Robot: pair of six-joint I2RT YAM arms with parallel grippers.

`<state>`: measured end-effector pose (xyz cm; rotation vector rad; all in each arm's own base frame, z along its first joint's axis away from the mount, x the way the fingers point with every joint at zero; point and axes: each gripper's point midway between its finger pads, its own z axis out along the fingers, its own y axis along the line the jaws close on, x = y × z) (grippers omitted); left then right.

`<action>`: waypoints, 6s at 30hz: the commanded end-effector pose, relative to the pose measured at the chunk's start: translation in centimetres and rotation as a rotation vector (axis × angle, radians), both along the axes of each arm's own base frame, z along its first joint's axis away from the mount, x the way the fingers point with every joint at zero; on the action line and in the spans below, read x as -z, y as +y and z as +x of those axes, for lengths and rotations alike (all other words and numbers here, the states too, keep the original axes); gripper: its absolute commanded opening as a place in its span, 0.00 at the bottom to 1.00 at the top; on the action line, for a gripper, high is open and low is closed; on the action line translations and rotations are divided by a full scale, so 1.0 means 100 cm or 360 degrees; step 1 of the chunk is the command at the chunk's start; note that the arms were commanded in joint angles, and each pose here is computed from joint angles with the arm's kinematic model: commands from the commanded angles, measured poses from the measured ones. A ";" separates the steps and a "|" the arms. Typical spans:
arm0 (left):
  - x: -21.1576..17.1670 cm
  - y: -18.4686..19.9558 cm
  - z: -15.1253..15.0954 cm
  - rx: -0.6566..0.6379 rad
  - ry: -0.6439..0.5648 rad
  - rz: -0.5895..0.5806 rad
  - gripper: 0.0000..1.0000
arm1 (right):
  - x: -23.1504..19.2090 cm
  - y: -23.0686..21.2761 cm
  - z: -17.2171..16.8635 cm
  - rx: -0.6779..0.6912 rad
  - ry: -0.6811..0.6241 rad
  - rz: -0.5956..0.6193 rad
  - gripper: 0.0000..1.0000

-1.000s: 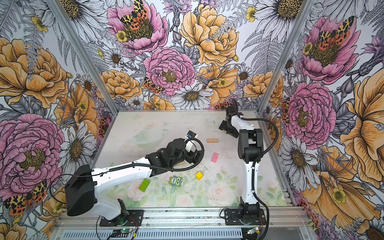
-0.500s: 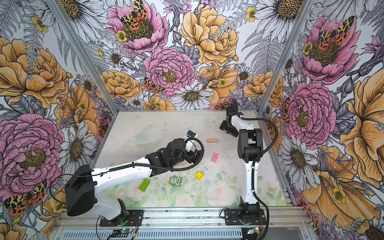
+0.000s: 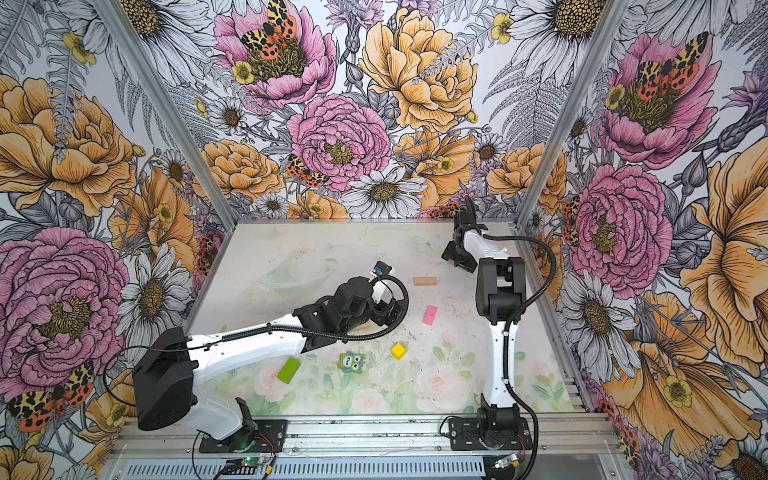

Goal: Build the wood block tower

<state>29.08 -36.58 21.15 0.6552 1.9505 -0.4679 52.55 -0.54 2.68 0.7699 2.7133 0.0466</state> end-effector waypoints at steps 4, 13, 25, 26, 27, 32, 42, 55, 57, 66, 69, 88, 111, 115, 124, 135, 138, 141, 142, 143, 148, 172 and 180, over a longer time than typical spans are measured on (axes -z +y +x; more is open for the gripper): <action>-0.012 0.008 0.002 -0.0050 -0.0030 -0.0043 0.99 | -0.009 0.001 -0.010 -0.0034 0.0010 -0.0008 0.73; -0.016 0.034 -0.016 -0.0092 -0.0050 -0.0079 0.99 | -0.044 0.016 -0.038 -0.0132 -0.0031 -0.0013 0.73; -0.006 0.106 -0.044 -0.0324 0.0004 -0.0163 0.99 | -0.066 0.068 -0.090 -0.0348 -0.0032 -0.0019 0.73; -0.003 0.112 -0.046 -0.0344 0.0014 -0.0165 0.99 | -0.067 0.072 -0.092 -0.0365 -0.0037 -0.0015 0.73; -0.002 0.118 -0.049 -0.0367 0.0022 -0.0174 0.99 | -0.067 0.078 -0.095 -0.0387 -0.0038 -0.0013 0.73; 0.001 0.148 -0.059 -0.0472 0.0042 -0.0212 0.99 | -0.063 0.102 -0.106 -0.0476 -0.0030 0.0000 0.73; -0.011 0.176 -0.072 -0.0529 0.0012 -0.0356 0.99 | -0.044 0.120 -0.114 -0.0566 0.0015 -0.0001 0.73; -0.013 0.180 -0.071 -0.0560 0.0006 -0.0362 0.99 | -0.018 0.123 -0.117 -0.0675 0.0099 -0.0042 0.73; -0.015 0.180 -0.070 -0.0565 -0.0001 -0.0366 0.99 | -0.015 0.124 -0.115 -0.0681 0.0106 -0.0037 0.73; -0.014 0.180 -0.068 -0.0576 -0.0012 -0.0345 0.99 | -0.002 0.130 -0.110 -0.0709 0.0132 -0.0028 0.74; -0.013 0.180 -0.067 -0.0580 -0.0012 -0.0340 0.99 | 0.001 0.132 -0.107 -0.0715 0.0136 -0.0027 0.74; -0.013 0.178 -0.063 -0.0573 0.0001 -0.0335 0.99 | 0.006 0.133 -0.094 -0.0746 0.0132 -0.0058 0.86; -0.025 0.173 -0.064 -0.0527 -0.0021 -0.0372 0.99 | -0.040 0.133 -0.126 -0.0769 0.0019 0.0004 0.75; -0.026 0.173 -0.064 -0.0525 -0.0015 -0.0382 0.99 | -0.031 0.137 -0.132 -0.0793 0.0056 0.0046 0.52; -0.028 0.179 -0.068 -0.0533 -0.0013 -0.0408 0.99 | -0.013 0.133 -0.129 -0.0779 0.0101 0.0006 0.49; -0.028 0.179 -0.066 -0.0543 -0.0023 -0.0388 0.99 | 0.000 0.133 -0.120 -0.0774 0.0136 -0.0001 0.47; -0.030 0.179 -0.066 -0.0543 -0.0037 -0.0393 0.99 | 0.000 0.134 -0.116 -0.0775 0.0129 0.0001 0.47; -0.031 0.179 -0.065 -0.0545 -0.0046 -0.0394 0.99 | 0.001 0.135 -0.111 -0.0780 0.0127 0.0005 0.47; -0.031 0.179 -0.065 -0.0546 -0.0045 -0.0391 0.99 | 0.002 0.135 -0.110 -0.0781 0.0128 0.0007 0.47; -0.031 0.180 -0.065 -0.0548 -0.0044 -0.0389 0.99 | 0.001 0.136 -0.108 -0.0781 0.0125 0.0009 0.47; -0.029 0.179 -0.064 -0.0553 -0.0042 -0.0371 0.99 | 0.003 0.134 -0.104 -0.0777 0.0127 0.0011 0.47; -0.015 0.184 -0.058 -0.0622 0.0034 -0.0282 0.99 | -0.062 0.169 -0.131 -0.0923 -0.0042 0.0088 0.79; 0.002 0.220 -0.071 -0.0788 0.0116 -0.0357 0.99 | -0.069 0.221 -0.165 -0.1094 -0.0052 0.0067 0.87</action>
